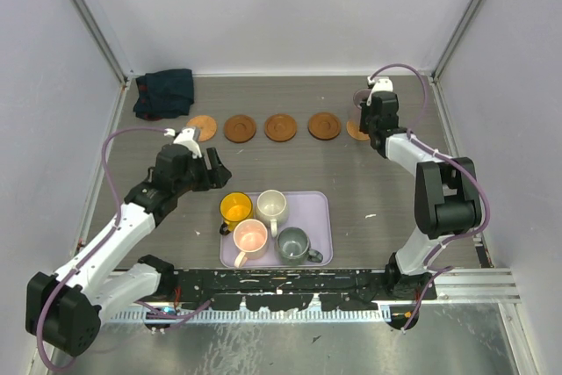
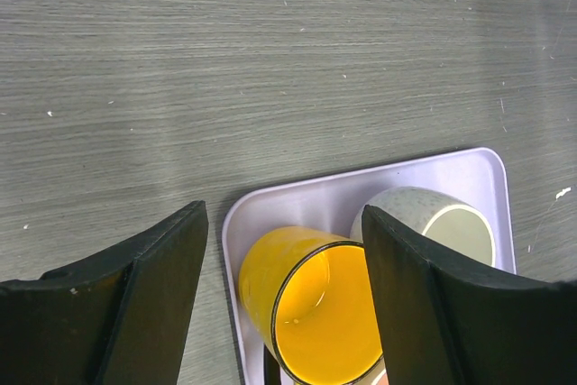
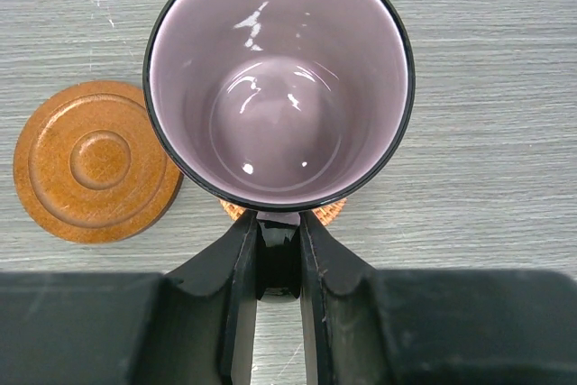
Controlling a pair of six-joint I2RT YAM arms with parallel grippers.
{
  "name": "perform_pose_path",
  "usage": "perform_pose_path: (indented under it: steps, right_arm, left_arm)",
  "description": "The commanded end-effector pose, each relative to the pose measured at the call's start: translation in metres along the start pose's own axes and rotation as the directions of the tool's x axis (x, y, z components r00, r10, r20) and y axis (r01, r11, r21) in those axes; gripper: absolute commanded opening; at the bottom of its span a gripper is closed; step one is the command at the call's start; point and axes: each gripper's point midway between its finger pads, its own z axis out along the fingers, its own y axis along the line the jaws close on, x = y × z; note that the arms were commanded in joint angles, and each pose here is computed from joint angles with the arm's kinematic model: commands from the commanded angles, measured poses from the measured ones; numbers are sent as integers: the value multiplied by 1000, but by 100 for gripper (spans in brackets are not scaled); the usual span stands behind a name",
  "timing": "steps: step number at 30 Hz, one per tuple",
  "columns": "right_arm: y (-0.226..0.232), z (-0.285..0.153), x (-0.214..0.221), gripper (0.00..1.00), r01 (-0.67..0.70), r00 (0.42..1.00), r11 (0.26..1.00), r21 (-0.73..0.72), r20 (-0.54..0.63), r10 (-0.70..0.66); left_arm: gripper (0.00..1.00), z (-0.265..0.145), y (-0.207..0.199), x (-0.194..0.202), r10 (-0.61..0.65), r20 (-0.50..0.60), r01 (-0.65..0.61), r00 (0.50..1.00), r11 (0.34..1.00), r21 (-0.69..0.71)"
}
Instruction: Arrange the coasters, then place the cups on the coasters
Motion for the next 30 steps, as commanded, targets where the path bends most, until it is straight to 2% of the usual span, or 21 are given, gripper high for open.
perform_pose_path:
  steps: [1,30]
  right_arm:
    - [-1,-16,-61,1,-21,979,1000,-15,202,24]
    - [1,-4,-35,1,-11,989,1000,-17,150,14]
  left_arm:
    - [70,-4,-6,-16,7,76,-9,997,1000,23]
    - [71,-5,-7,-16,7,70,-9,998,1000,27]
